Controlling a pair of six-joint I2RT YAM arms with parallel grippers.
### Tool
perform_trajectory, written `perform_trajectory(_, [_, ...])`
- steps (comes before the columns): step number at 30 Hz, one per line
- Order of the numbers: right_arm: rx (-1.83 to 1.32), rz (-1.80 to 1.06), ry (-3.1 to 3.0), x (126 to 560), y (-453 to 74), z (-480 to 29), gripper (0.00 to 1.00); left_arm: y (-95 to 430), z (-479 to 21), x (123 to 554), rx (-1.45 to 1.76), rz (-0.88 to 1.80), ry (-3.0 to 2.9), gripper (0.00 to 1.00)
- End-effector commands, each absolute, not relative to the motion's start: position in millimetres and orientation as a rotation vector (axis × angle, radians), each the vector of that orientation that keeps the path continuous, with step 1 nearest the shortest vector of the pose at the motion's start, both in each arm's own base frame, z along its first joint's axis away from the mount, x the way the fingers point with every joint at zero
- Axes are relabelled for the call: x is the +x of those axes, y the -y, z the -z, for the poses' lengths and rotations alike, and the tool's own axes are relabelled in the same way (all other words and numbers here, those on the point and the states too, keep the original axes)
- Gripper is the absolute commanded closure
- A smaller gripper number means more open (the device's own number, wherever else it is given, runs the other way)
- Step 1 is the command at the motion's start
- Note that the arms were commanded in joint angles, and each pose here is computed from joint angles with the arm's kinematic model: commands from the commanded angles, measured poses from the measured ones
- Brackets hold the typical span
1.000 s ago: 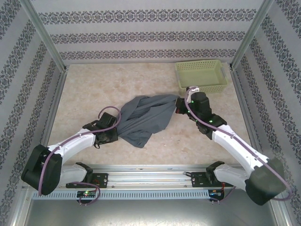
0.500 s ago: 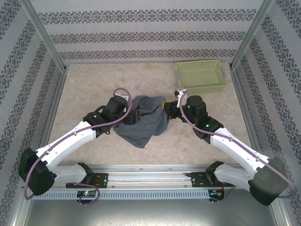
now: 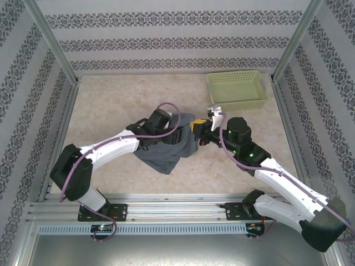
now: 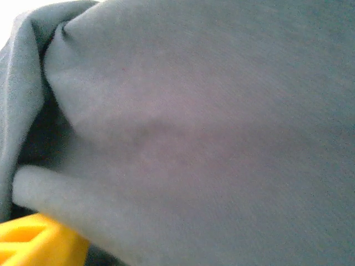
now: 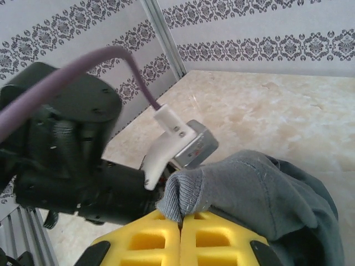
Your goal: Fold the inside-out t-shirt
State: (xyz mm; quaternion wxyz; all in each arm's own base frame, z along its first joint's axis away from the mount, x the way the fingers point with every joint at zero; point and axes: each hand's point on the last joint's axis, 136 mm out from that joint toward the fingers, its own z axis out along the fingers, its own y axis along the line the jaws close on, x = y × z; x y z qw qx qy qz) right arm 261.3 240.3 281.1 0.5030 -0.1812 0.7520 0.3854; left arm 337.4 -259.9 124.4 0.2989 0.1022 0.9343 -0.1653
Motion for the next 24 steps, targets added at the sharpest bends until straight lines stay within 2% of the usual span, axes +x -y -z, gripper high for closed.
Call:
perform_trajectory(1, [-0.475, -0.934, -1.786, 255, -241, -281, 1.0, 243, -132, 369, 0.2, 0.33, -2.437, 0.37])
perform_trajectory(3, [-0.467, -0.916, -1.799, 255, -238, -277, 1.0, 229, -135, 383, 0.136, 0.292, -2.424, 0.48])
perform_trajectory(5, [-0.462, -0.904, -1.806, 255, -235, -273, 1.0, 218, -136, 395, 0.093, 0.278, -2.403, 0.49])
perform_trajectory(9, [-0.455, -0.907, -1.808, 255, -230, -272, 1.0, 209, -127, 413, 0.07, 0.244, -2.427, 0.41])
perform_trajectory(14, [-0.444, -0.921, -1.807, 257, -229, -273, 1.0, 220, -107, 425, 0.112, 0.279, -2.471, 0.34])
perform_trajectory(21, [-0.378, -0.9, -1.807, 265, -218, -273, 1.0, 217, -66, 430, 0.137, 0.21, -2.568, 0.37])
perform_trajectory(22, [-0.37, -0.899, -1.809, 266, -216, -273, 1.0, 217, -62, 430, 0.135, 0.205, -2.576, 0.41])
perform_trajectory(24, [-0.358, -0.892, -1.816, 268, -214, -271, 1.0, 215, -61, 429, 0.125, 0.206, -2.58, 0.55])
